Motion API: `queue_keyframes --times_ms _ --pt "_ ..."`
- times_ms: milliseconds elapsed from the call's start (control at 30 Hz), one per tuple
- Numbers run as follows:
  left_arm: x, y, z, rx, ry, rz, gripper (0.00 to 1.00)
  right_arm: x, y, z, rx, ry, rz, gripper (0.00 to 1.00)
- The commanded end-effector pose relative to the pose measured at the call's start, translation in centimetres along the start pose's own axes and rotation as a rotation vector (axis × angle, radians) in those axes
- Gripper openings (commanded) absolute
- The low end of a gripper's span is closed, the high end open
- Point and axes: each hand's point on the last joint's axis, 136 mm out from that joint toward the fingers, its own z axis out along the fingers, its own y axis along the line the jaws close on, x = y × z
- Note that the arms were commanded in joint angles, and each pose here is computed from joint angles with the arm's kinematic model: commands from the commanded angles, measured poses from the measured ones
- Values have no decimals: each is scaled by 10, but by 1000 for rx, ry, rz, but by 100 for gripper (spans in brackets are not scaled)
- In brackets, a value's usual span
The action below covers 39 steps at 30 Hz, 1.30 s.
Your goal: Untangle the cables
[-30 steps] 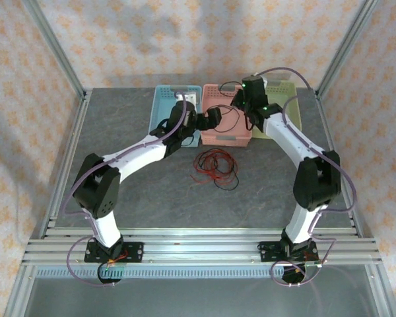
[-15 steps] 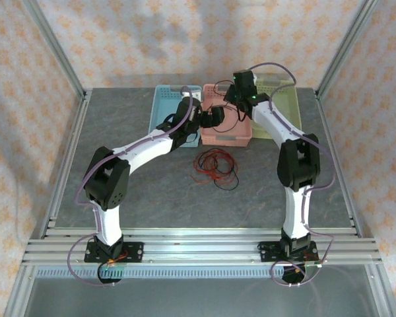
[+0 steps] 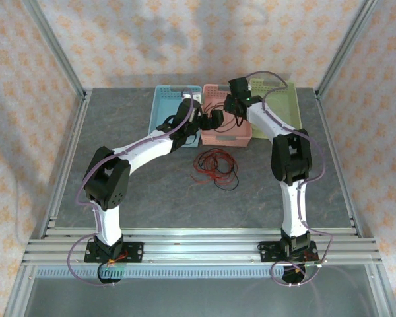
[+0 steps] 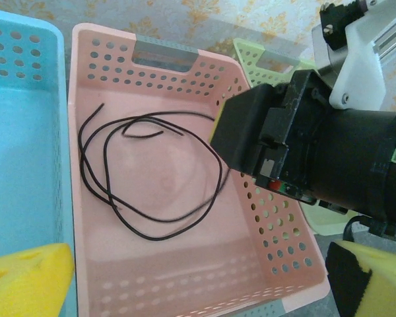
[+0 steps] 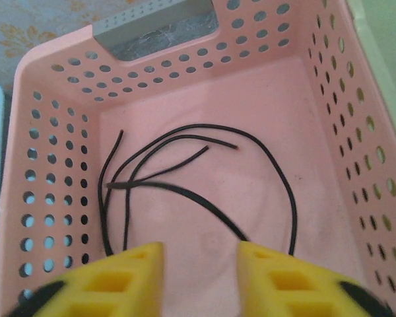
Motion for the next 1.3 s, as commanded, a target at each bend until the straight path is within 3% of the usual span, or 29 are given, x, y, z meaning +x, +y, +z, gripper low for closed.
queue_keyframes --times_ms 0,100,300,533,700,900,1000,1267 --pt "-11 5 -14 -27 -21 33 99 -17 1 -21 -6 -44 -3 47" --pt "-15 4 -22 -30 -30 45 99 -26 2 -39 -9 -73 -14 58" --pt "-11 4 -43 -25 -58 43 99 -28 1 -83 -48 -161 -8 62" --pt "10 -2 -67 -11 -57 51 99 1 -6 -120 -9 -211 17 59" --pt "38 -8 -81 6 -30 75 99 39 -12 -141 -1 -185 -32 67" --pt "76 -11 -92 40 3 43 99 92 -36 -159 -34 -127 -46 55" --pt "99 -10 -91 41 34 32 99 113 -46 -164 -60 -95 -35 54" --pt "151 -4 -85 52 117 -45 97 170 -57 -151 -70 64 -5 39"
